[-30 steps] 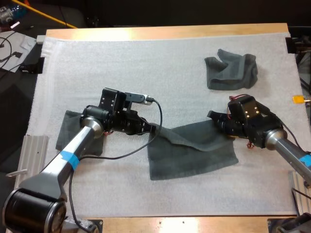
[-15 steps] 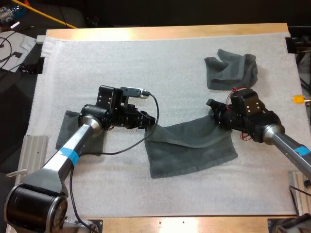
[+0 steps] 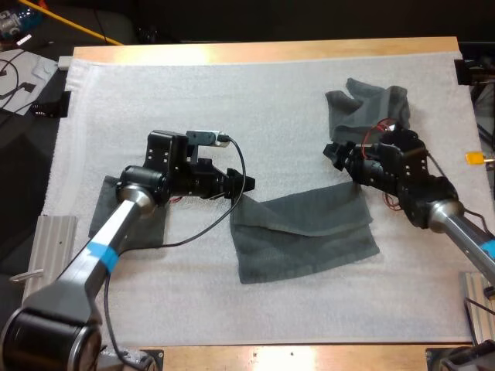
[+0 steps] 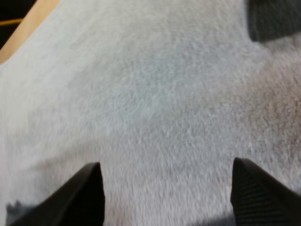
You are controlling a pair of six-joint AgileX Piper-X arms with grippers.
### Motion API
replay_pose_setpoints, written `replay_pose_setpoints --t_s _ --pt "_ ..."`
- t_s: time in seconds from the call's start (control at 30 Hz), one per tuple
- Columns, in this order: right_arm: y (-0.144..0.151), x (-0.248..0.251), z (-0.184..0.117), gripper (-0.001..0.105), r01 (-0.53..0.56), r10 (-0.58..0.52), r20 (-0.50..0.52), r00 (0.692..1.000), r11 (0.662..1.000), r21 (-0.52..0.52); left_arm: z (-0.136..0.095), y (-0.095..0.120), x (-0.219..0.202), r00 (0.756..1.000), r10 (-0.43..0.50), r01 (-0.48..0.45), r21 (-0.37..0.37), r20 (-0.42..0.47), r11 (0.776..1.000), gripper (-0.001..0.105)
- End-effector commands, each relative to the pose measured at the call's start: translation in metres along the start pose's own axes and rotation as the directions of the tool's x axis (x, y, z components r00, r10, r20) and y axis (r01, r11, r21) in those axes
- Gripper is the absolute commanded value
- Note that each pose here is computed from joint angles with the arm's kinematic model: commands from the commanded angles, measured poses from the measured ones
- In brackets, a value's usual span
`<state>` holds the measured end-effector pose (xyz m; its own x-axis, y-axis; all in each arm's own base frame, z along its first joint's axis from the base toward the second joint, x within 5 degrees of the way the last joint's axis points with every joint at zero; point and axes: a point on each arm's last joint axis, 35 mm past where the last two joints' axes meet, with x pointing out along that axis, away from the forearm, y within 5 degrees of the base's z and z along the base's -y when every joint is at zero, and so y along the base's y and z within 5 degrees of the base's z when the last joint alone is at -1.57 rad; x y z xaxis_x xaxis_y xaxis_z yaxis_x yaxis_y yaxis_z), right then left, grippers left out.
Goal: Pick towel from pile, fold and stack
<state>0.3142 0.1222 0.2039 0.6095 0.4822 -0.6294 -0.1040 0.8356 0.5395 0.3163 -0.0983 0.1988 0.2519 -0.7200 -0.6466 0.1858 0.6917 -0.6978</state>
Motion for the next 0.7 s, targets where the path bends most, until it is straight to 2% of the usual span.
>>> replay_pose_setpoints --t_s 0.0,0.2,0.27,0.43,0.53,0.67 --pt "0.009 -0.021 0.005 0.057 -0.018 0.018 0.001 1.000 0.996 -0.089 0.000 -0.018 -0.020 0.999 -0.032 0.031 0.054 0.019 0.998 0.063" --pt "0.017 -0.056 0.001 0.057 0.007 -0.016 -0.044 0.999 0.983 -0.186 -0.014 -0.044 -0.054 0.999 -0.018 0.014 0.131 0.034 0.991 0.063" --pt "0.017 -0.052 0.002 0.056 0.000 -0.005 -0.033 0.999 0.985 -0.174 -0.014 -0.037 -0.045 1.000 -0.010 0.008 0.116 0.015 0.993 0.063" --pt "0.022 -0.086 -0.008 0.055 0.002 -0.028 -0.102 0.994 0.970 -0.242 -0.034 -0.052 -0.074 0.996 0.085 -0.086 0.184 0.010 0.979 0.063" --pt "0.024 -0.101 -0.014 0.045 -0.016 -0.025 -0.147 0.989 0.962 -0.273 -0.046 -0.063 -0.093 0.990 0.135 -0.139 0.212 0.037 0.967 0.063" --pt "0.027 -0.116 -0.021 0.022 -0.056 -0.006 -0.204 0.979 0.954 -0.296 -0.064 -0.078 -0.119 0.982 0.171 -0.185 0.239 0.079 0.953 0.063"
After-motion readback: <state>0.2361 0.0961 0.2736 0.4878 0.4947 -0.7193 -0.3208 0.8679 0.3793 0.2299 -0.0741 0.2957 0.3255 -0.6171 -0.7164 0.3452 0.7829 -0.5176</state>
